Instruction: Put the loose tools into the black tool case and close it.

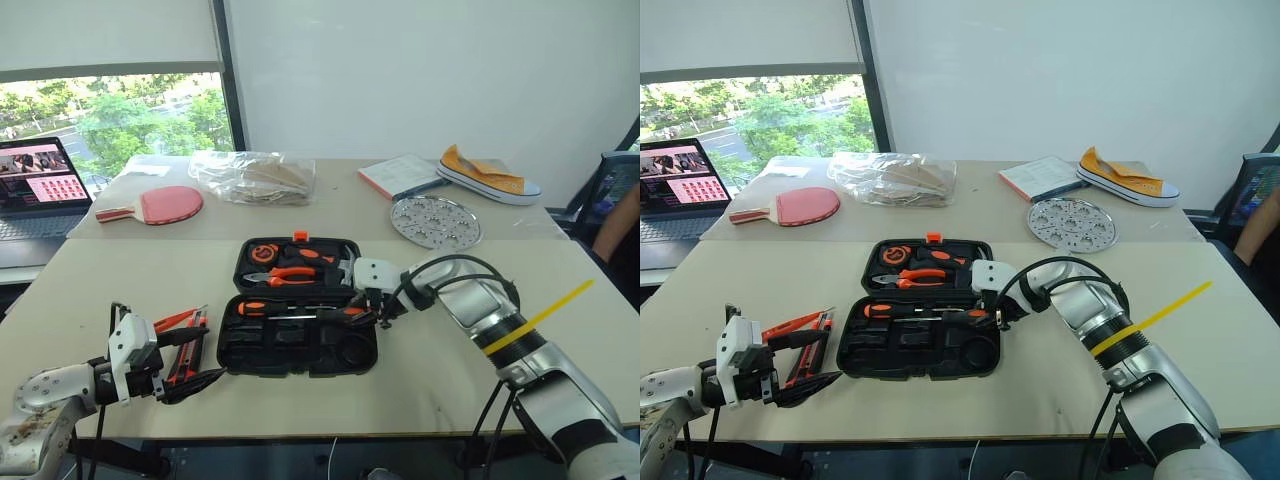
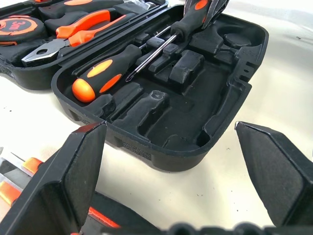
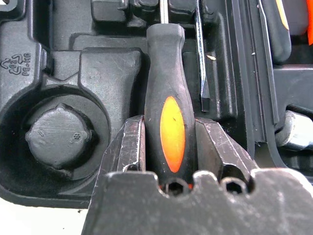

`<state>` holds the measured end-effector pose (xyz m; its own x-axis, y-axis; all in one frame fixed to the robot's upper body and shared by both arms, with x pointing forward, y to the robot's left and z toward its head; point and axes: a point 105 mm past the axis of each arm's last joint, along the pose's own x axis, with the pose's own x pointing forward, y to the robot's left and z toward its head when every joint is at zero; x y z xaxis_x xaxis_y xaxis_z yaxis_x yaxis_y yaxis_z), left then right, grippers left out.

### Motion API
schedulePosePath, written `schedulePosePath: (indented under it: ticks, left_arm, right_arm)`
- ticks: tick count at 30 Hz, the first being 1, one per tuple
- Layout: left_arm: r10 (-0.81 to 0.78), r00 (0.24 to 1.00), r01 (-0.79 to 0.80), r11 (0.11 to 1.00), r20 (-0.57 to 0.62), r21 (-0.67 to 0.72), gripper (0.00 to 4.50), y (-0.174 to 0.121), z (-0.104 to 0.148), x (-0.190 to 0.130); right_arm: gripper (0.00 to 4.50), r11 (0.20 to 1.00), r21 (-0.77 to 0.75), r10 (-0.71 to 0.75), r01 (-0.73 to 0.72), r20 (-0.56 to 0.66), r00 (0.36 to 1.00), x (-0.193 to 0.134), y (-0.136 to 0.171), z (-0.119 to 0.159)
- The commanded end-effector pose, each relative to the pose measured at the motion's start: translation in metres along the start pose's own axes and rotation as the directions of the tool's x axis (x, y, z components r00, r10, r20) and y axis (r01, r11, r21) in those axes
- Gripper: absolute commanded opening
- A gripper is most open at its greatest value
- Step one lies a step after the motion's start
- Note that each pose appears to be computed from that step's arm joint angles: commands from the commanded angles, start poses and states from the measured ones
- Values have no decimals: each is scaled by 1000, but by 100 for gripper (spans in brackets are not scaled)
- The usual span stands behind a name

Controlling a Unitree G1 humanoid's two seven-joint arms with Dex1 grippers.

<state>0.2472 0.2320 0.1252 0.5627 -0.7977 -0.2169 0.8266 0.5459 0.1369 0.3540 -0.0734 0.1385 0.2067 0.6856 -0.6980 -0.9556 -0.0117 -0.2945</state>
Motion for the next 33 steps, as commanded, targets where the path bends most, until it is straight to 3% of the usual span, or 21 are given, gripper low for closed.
schedulePosePath:
  ticks: [1,4,11,14,20,22,33]
  left_arm:
    - [13,1000,-14,999,22,52,450,4,12,-2]
    - [16,1000,-17,998,19,53,450,4,12,-2]
    - [31,999,-32,998,21,51,450,7,11,-3]
    - [38,999,-39,998,22,46,450,8,9,-1]
    - [41,999,-41,998,19,43,450,8,7,1]
    - [44,999,-44,998,15,43,450,9,6,1]
    - [59,998,-59,997,0,45,450,9,5,-3]
  right_arm:
    - [227,1000,-16,0,0,40,999,-5,-3,5]
    - [331,996,-43,87,-83,104,991,-25,4,19]
    - [331,999,-15,48,-46,218,975,-52,-7,34]
    - [256,999,-6,34,-33,256,966,-30,-4,38]
    - [43,1000,-2,27,-27,264,964,1,2,38]
    - [4,1000,3,19,-21,258,966,11,1,37]
    - [4,999,34,24,-32,201,979,38,1,24]
